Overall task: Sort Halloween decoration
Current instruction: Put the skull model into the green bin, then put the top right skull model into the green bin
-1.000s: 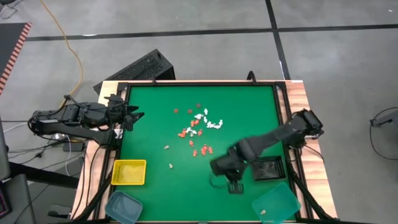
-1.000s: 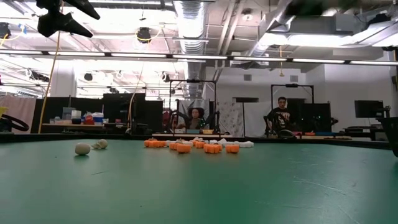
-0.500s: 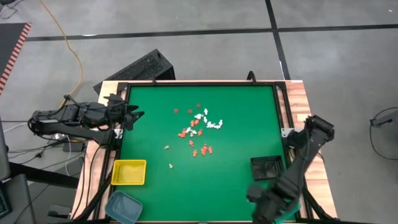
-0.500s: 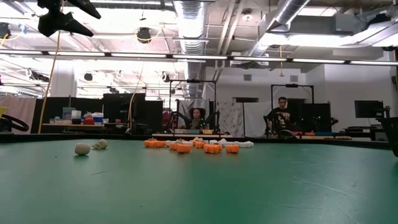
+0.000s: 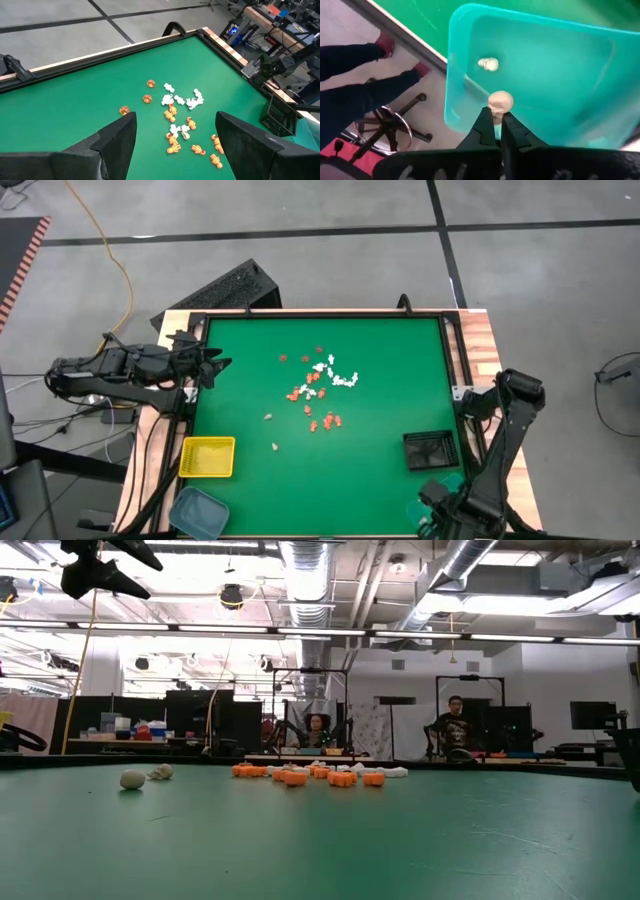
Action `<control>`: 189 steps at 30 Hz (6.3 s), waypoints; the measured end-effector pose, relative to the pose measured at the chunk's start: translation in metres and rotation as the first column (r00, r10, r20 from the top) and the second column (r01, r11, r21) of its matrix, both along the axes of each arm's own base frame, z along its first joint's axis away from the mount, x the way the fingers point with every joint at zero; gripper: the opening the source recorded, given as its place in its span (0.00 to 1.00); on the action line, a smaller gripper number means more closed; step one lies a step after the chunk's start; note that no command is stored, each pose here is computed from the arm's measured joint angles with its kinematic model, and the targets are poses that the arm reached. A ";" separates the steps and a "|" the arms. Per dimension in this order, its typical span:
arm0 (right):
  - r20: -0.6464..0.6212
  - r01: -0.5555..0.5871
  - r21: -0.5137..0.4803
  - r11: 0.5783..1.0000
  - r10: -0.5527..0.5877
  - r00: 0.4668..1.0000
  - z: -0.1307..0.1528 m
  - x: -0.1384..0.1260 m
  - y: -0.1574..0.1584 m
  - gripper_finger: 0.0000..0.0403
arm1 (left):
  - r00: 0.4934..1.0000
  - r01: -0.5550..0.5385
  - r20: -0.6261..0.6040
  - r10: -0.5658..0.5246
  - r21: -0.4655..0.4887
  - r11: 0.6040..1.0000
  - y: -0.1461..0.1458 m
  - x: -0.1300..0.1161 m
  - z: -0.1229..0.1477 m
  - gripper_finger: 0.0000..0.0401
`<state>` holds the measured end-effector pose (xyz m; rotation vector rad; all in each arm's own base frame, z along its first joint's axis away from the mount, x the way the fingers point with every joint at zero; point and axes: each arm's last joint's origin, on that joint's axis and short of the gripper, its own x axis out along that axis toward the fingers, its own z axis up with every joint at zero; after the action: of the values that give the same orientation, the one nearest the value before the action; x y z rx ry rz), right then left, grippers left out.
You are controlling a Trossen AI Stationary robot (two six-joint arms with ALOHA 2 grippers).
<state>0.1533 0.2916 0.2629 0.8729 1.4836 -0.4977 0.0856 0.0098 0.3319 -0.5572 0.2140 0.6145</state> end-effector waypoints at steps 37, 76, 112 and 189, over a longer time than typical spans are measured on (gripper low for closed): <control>0.072 -0.033 0.057 0.998 0.029 0.997 -0.050 0.011 -0.017 0.26 | 1.000 -0.004 -0.003 0.004 0.002 1.000 0.000 0.000 0.000 0.65; 0.672 -0.093 -0.280 0.955 0.265 0.692 -0.002 0.213 -0.314 0.25 | 1.000 0.019 -0.017 -0.019 0.008 1.000 0.000 0.000 -0.001 0.65; 0.312 0.125 -0.295 0.947 -0.029 0.950 -0.052 0.309 -0.320 0.27 | 0.999 0.046 -0.002 -0.046 -0.035 0.998 -0.001 0.000 -0.001 0.65; 0.263 -0.380 -0.438 0.815 0.520 0.813 -0.022 0.319 -0.332 0.48 | 0.998 0.060 -0.009 -0.061 -0.029 0.998 -0.002 0.001 -0.001 0.65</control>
<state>0.4718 -0.0408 0.2404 0.2637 1.1405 -0.2125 0.0862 0.0081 0.3308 -0.5735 0.2481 0.5562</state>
